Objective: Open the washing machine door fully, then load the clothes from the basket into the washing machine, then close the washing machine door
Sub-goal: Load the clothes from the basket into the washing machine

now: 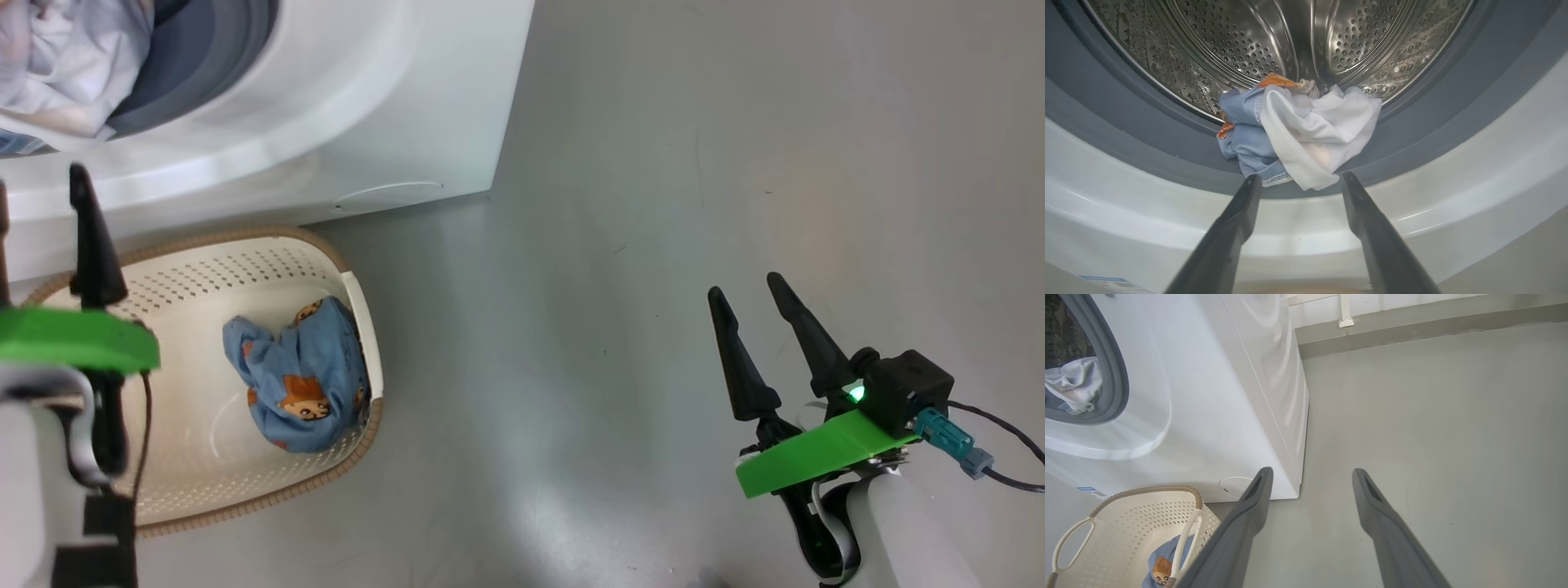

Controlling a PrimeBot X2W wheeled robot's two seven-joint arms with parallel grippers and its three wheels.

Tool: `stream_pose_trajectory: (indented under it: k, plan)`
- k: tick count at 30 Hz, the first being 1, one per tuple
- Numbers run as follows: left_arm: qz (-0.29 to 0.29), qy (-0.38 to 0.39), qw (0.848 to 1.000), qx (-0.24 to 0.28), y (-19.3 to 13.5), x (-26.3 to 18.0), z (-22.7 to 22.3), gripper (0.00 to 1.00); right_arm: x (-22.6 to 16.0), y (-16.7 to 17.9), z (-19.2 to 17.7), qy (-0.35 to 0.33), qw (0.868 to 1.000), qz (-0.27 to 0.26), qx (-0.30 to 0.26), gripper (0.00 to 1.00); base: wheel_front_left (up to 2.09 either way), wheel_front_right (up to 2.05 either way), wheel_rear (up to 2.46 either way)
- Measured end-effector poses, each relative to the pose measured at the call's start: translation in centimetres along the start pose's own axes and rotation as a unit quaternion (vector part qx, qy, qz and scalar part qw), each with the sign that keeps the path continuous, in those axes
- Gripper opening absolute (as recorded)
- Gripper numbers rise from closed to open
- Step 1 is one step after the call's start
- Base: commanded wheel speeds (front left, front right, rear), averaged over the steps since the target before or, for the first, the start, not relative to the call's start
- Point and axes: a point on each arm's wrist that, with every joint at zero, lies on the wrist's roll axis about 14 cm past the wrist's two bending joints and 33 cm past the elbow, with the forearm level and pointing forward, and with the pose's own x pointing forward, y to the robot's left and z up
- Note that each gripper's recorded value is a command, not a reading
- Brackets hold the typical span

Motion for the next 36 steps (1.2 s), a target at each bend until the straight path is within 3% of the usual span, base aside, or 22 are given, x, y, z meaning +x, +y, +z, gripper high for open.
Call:
stream_pose_trajectory:
  k: [12,23,24,25,26,31,36]
  plan:
    - [-0.012,0.049,0.999,0.001,-0.2,4.6,0.0,1.0,0.2,-0.5,-0.6,0.007,1.0,-0.007,0.003,1.0,0.0,0.0,0.0]
    - [0.006,0.118,0.992,-0.031,0.1,6.9,-2.6,1.0,0.3,-0.9,-1.9,0.024,1.0,-0.014,0.005,1.0,0.0,0.0,0.0]
    - [0.008,0.121,0.992,-0.031,0.2,7.2,-2.6,0.92,0.4,-1.0,-2.1,0.025,1.0,-0.015,0.005,1.0,0.0,0.0,0.0]
    - [0.011,0.123,0.992,-0.032,0.2,7.4,-2.7,0.5,0.4,-1.0,-2.2,0.027,1.0,-0.015,0.005,1.0,0.0,0.0,0.0]
    - [0.011,0.124,0.992,-0.033,0.2,7.6,-2.7,0.0,0.4,-1.1,-2.3,0.028,0.999,-0.016,0.005,1.0,0.0,0.0,0.0]
    - [0.014,0.129,0.991,-0.034,0.0,8.1,-2.8,0.0,0.5,-1.1,-2.2,0.026,0.999,-0.017,0.008,1.0,0.0,0.0,0.0]
    - [0.006,0.079,0.997,-0.022,-0.4,9.2,-0.5,0.0,0.5,-1.1,-2.1,0.025,0.999,-0.017,0.009,1.0,0.0,0.0,0.0]
